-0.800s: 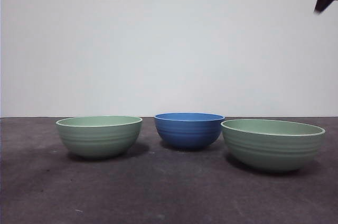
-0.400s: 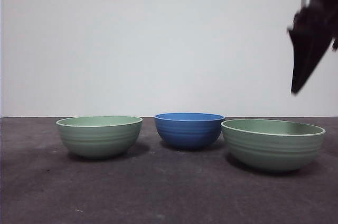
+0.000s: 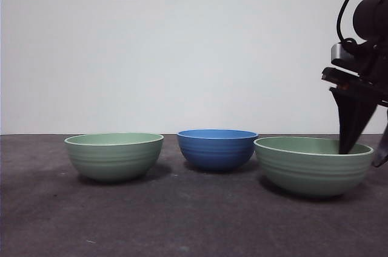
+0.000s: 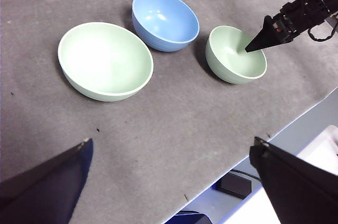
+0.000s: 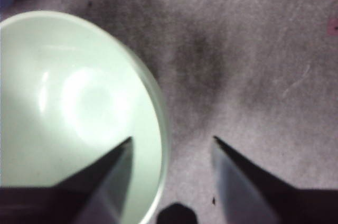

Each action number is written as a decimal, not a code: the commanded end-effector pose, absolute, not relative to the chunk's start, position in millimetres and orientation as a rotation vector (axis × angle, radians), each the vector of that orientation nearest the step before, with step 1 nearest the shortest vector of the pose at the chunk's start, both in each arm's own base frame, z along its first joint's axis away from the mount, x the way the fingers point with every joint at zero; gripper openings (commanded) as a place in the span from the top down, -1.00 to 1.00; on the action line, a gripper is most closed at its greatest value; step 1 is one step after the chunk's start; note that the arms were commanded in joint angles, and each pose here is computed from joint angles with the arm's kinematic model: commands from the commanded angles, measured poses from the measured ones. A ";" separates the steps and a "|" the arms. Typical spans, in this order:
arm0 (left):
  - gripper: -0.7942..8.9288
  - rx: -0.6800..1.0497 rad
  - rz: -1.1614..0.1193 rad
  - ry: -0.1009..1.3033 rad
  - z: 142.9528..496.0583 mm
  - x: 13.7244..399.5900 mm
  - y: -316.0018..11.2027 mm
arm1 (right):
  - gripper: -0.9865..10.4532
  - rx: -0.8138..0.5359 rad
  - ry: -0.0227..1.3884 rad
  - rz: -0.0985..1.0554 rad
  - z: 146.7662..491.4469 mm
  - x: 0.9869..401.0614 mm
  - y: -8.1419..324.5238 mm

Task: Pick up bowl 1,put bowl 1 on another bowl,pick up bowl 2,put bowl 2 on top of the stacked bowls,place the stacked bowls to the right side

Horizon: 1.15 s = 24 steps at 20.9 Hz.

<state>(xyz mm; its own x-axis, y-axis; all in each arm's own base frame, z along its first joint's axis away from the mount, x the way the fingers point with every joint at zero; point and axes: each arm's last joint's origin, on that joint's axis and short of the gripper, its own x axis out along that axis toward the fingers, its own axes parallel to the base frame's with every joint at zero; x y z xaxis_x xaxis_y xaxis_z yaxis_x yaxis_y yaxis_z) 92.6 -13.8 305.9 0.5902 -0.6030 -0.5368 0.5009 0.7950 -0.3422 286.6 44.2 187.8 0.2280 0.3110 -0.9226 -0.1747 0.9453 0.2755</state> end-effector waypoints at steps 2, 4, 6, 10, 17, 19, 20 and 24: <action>-0.20 -0.159 -0.647 0.679 307.0 92.2 -14.1 | 0.85 0.119 1.278 0.336 186.7 290.2 45.2; -0.20 -0.159 -0.647 0.679 307.0 92.2 -14.1 | 0.85 0.119 1.276 0.336 186.8 290.3 45.2; -0.20 -0.159 -0.646 0.679 307.0 92.2 -14.1 | 0.85 0.120 1.271 0.337 188.4 289.9 45.2; -0.20 -0.159 -0.646 0.679 307.0 92.2 -14.1 | 0.85 0.119 1.232 0.339 205.6 283.1 44.4; -0.20 -0.159 -0.646 0.679 307.0 92.2 -14.1 | 0.85 0.083 1.075 0.373 270.1 277.7 53.1; -0.20 -0.159 -0.646 0.679 307.0 92.2 -14.1 | 0.85 0.025 1.013 0.358 288.3 282.2 64.7; -0.20 -0.159 -0.646 0.679 307.0 92.2 -14.1 | 0.85 0.007 0.990 0.371 295.8 285.5 72.4; -0.20 -0.159 -0.647 0.679 307.0 92.2 -14.1 | 0.85 -0.023 0.962 0.414 309.9 309.9 98.8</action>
